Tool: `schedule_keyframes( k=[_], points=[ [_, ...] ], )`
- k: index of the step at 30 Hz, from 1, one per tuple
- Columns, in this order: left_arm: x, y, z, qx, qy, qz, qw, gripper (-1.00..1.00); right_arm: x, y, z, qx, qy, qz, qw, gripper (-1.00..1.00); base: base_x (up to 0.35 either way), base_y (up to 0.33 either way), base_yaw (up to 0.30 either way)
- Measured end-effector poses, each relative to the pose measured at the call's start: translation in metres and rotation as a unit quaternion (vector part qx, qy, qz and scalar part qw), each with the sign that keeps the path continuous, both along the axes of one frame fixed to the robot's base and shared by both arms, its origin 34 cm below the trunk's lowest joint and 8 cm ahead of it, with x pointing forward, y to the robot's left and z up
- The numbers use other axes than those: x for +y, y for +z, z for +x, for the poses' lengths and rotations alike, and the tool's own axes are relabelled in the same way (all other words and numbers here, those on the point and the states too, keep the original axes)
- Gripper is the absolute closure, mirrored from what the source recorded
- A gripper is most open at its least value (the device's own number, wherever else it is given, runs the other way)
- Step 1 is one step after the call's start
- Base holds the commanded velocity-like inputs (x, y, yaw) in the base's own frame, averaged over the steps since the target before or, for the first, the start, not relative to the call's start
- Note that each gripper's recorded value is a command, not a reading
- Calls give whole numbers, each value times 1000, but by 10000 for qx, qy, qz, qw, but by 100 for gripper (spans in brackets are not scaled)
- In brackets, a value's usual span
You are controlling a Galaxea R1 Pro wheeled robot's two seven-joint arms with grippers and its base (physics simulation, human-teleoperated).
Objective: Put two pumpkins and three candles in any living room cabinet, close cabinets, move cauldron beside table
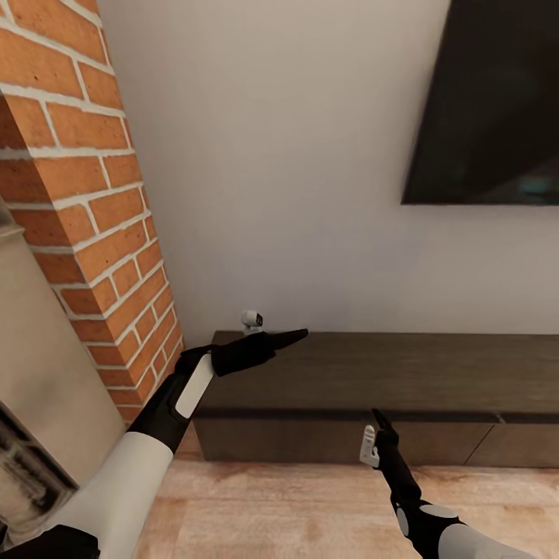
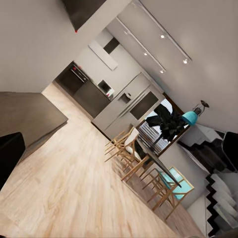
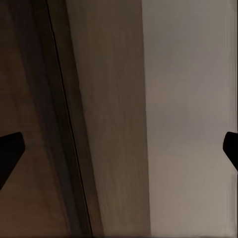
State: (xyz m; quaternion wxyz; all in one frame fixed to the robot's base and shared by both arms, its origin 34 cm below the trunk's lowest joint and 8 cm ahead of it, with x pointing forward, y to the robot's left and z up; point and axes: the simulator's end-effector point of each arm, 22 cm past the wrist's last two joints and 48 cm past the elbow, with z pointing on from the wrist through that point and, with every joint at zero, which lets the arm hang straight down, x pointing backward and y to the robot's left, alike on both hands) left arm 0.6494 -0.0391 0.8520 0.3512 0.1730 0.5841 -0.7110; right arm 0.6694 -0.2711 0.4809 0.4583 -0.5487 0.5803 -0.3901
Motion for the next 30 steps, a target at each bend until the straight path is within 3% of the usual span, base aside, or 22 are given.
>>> schedule_keyframes(
  k=[15, 30],
  points=[
    [0, -32, -7, -8, 0, 0, 10000, -100, -5, 13, 0, -1061, -113, 12, 9943, -100, 0, 0, 0],
    [0, -65, -15, -1, -3, 1, 10000, -100, -5, -21, -11, -1089, -134, 26, 9940, -100, 0, 0, 0]
  ],
)
